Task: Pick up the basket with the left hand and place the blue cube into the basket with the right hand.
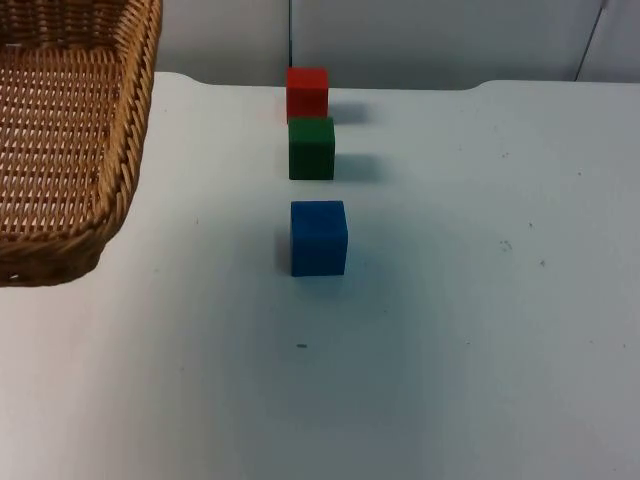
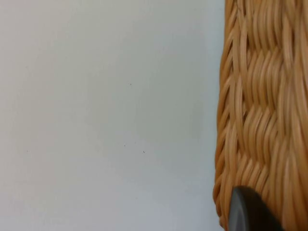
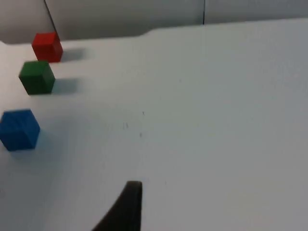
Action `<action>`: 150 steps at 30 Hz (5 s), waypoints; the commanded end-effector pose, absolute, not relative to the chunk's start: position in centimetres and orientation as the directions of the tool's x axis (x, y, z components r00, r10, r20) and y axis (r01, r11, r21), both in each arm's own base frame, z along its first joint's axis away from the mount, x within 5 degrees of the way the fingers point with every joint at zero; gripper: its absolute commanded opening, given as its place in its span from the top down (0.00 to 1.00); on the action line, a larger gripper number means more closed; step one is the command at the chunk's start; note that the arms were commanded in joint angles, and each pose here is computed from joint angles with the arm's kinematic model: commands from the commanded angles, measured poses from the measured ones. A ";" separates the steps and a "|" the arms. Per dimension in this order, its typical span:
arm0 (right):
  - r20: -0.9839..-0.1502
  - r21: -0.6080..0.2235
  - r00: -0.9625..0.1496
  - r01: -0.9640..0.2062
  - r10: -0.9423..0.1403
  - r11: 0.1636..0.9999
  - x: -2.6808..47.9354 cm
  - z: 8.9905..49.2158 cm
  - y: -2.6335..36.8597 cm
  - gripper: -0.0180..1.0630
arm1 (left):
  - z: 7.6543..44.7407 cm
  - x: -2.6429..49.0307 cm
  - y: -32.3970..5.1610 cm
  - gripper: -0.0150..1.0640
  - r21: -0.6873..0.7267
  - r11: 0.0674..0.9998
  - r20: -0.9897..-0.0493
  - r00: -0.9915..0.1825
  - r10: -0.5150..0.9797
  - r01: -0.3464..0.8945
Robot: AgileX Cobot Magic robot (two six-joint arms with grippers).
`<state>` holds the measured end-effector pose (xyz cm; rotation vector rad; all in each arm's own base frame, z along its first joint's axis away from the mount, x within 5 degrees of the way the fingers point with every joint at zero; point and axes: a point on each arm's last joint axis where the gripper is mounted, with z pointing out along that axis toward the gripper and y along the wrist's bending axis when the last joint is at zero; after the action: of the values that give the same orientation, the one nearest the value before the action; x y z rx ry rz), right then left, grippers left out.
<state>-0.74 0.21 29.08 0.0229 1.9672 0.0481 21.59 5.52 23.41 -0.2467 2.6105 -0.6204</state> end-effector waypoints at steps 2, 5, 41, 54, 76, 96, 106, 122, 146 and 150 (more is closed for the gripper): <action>-0.965 0.047 -0.261 -0.032 0.037 0.998 -0.7 31.1 0.4 0.02 | 23.7 21.3 5.3 0.99 -0.479 0.877 -0.388 -0.890 -0.239 -0.027; -0.952 0.056 -0.304 -0.058 0.036 0.997 0.6 32.0 0.7 0.02 | 23.8 21.2 5.0 0.99 -0.491 0.871 -0.382 -0.897 -0.220 -0.005; -0.583 0.143 -0.788 -0.341 -0.199 0.929 34.6 27.8 22.0 0.02 | 23.7 20.9 4.9 0.99 -0.485 0.874 -0.374 -0.911 -0.176 0.031; -0.412 0.181 -0.891 -0.287 -0.192 0.941 35.5 16.7 26.6 0.02 | 23.7 21.1 4.9 0.99 -0.484 0.875 -0.384 -0.904 -0.189 0.023; -0.388 0.206 -0.914 -0.216 -0.123 0.954 37.9 11.1 28.5 0.08 | 23.8 21.2 4.9 0.99 -0.489 0.872 -0.387 -0.901 -0.195 0.021; -0.402 0.174 -0.912 -0.170 -0.088 0.970 38.4 9.9 28.1 0.92 | 23.8 21.2 4.9 0.99 -0.485 0.874 -0.391 -0.899 -0.197 0.019; -0.474 0.151 -0.867 -0.252 -0.153 0.956 38.3 14.1 27.9 0.99 | 23.7 21.5 4.0 0.99 -0.459 0.886 -0.398 -0.906 -0.141 0.063; -0.780 0.121 -0.578 -0.517 -0.241 0.848 33.2 31.7 27.9 0.99 | 21.7 22.8 4.1 0.99 -0.481 0.877 -0.324 -0.925 -0.198 -0.019; -0.810 0.140 -0.482 -0.713 -0.334 0.687 30.1 28.5 39.8 0.99 | 21.7 23.5 4.4 0.99 -0.481 0.876 -0.368 -0.895 -0.251 -0.048; -0.792 0.136 -0.497 -0.709 -0.354 0.692 30.8 27.1 40.8 0.99 | 21.7 23.5 4.4 0.99 -0.479 0.876 -0.370 -0.894 -0.252 -0.048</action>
<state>30.94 40.48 26.70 -0.8046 2.1398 0.5747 23.34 4.68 21.45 -0.2026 2.6475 -0.6248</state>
